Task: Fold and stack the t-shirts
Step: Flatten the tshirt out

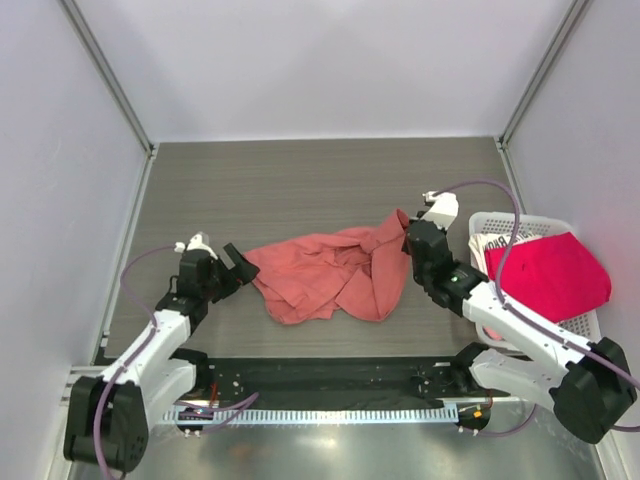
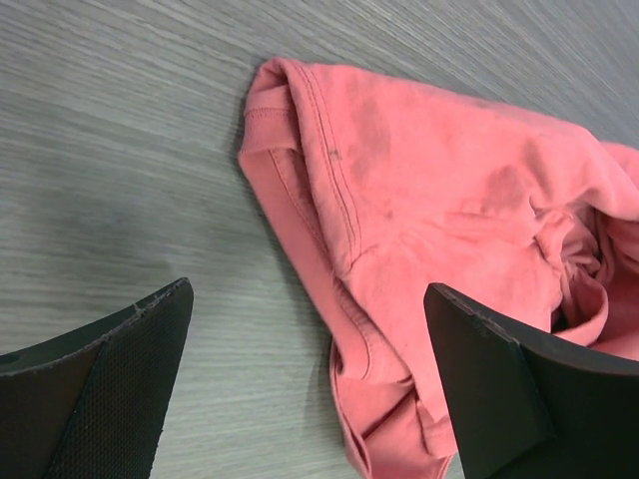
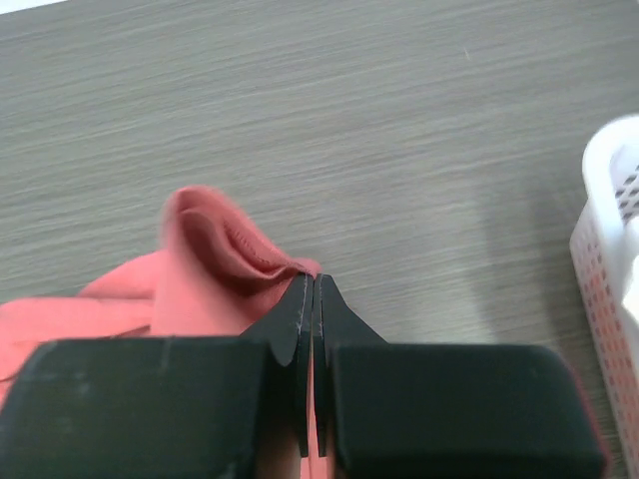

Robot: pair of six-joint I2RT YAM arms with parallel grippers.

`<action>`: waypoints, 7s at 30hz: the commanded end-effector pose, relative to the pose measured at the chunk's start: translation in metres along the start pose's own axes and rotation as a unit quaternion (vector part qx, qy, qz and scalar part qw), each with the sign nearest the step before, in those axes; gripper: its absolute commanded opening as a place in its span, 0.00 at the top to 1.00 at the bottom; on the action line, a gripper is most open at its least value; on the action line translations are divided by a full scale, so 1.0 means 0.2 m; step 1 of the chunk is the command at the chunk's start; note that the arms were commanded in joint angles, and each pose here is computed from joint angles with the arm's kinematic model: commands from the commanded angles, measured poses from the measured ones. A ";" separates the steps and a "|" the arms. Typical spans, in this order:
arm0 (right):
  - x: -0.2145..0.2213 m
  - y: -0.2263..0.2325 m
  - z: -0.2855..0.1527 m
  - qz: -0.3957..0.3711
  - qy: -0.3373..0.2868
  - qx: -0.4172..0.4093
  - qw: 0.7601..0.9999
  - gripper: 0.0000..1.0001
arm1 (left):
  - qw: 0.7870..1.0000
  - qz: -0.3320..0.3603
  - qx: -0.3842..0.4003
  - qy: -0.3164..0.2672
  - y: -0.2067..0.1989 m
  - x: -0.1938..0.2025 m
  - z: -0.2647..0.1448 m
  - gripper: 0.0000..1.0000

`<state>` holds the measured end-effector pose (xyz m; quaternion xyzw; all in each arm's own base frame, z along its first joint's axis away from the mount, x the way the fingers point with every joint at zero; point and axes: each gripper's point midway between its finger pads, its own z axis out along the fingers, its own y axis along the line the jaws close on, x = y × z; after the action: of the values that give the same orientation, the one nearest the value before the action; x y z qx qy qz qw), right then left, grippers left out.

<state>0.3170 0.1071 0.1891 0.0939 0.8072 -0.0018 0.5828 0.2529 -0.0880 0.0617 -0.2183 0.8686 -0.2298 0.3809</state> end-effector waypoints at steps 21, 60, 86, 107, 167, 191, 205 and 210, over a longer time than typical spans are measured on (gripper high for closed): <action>0.15 -0.32 -0.03 0.114 -0.098 0.101 0.984 0.99 | 0.996 0.052 0.055 0.052 -0.21 0.01 0.26 0.09; 0.12 -0.32 -0.08 0.137 -0.108 0.076 0.982 0.99 | 0.977 -0.012 -0.062 -0.202 -0.29 -0.67 -0.33 1.00; 0.19 -0.33 0.02 0.111 -0.073 0.132 0.982 0.99 | 0.973 -0.061 -0.219 -0.038 0.13 -0.36 -0.17 0.19; 0.19 -0.32 0.03 0.107 -0.067 0.131 0.983 0.99 | 0.981 -0.090 -0.171 -0.013 0.20 -0.12 -0.03 0.48; 0.58 -0.12 0.00 0.168 0.125 0.068 0.976 0.38 | 0.973 -0.072 -0.066 -0.208 -0.60 -1.22 -0.56 1.00; 0.62 -0.10 0.13 0.149 0.113 0.114 0.976 0.83 | 0.981 -0.046 -0.064 -0.177 -0.67 -1.29 -0.42 1.00; 0.35 -0.03 -0.16 0.223 0.122 -0.005 0.967 0.95 | 0.975 -0.037 -0.076 -0.204 -0.58 -1.23 -0.56 1.00; 0.26 -0.05 -0.17 0.215 0.108 0.005 0.971 0.80 | 0.973 -0.041 -0.070 -0.215 -0.58 -1.23 -0.56 1.00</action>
<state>0.2664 0.1118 0.1437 0.2713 0.8205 0.1437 0.4822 0.3384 -0.0245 0.3236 -0.3247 0.7857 -0.1368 0.5084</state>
